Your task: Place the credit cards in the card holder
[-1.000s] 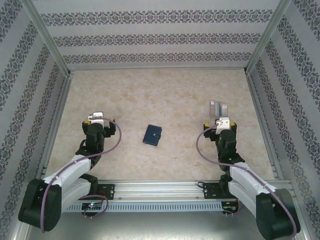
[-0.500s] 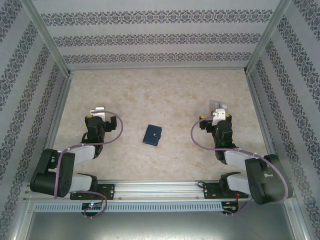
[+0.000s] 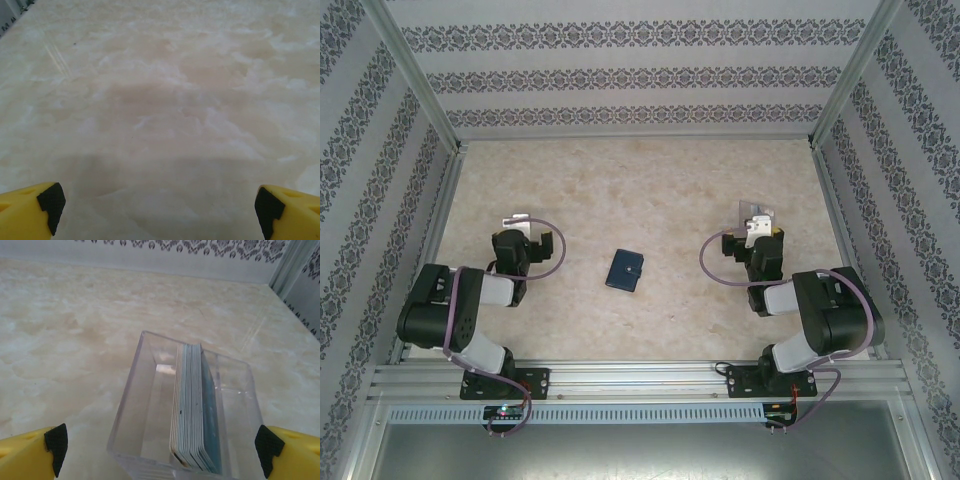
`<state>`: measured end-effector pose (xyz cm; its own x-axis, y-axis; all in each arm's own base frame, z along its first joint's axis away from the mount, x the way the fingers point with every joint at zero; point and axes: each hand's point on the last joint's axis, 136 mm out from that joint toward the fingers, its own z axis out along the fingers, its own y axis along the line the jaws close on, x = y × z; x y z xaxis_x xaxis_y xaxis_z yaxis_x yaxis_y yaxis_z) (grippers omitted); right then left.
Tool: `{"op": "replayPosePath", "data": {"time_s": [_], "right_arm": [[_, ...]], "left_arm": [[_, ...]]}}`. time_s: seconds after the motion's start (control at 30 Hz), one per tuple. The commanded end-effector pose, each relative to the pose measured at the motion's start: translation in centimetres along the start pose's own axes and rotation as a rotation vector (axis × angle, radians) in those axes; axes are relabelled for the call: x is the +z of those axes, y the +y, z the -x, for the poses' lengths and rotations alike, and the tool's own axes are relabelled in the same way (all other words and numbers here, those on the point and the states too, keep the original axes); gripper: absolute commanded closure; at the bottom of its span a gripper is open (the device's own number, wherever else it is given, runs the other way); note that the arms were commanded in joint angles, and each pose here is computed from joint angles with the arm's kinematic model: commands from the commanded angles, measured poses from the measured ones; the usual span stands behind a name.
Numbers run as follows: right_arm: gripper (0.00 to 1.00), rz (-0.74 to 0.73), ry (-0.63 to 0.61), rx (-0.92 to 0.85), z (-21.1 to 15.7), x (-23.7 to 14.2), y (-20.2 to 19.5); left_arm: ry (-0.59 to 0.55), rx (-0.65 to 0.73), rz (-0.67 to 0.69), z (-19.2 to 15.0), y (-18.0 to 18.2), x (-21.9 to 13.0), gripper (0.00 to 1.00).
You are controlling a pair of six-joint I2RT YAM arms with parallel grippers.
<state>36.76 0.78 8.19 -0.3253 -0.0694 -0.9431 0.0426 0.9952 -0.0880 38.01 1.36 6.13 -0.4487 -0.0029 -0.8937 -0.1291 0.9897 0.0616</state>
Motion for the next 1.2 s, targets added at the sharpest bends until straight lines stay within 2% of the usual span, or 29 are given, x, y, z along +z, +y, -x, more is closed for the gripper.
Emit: {"op": "replayPosePath", "data": {"time_s": [0.0,0.27,0.87,1.17], "right_arm": [[0.02,-0.021,-0.086,0.031,2.9,0.5,-0.4],[0.02,-0.078,-0.017,0.081,2.2,1.3,-1.9],[0.02,-0.077,-0.014,0.079,2.1,1.3,-1.9],[0.02,-0.013,-0.024,0.075,3.2,2.0,-1.0]], "left_arm": [[-0.079,-0.015,-0.005,2.8,0.4,0.4,0.01],[-0.080,-0.015,-0.008,2.9,0.4,0.4,0.01],[-0.078,-0.015,-0.006,2.8,0.4,0.4,0.01],[-0.078,-0.015,-0.007,2.8,0.4,0.4,0.01]]}}
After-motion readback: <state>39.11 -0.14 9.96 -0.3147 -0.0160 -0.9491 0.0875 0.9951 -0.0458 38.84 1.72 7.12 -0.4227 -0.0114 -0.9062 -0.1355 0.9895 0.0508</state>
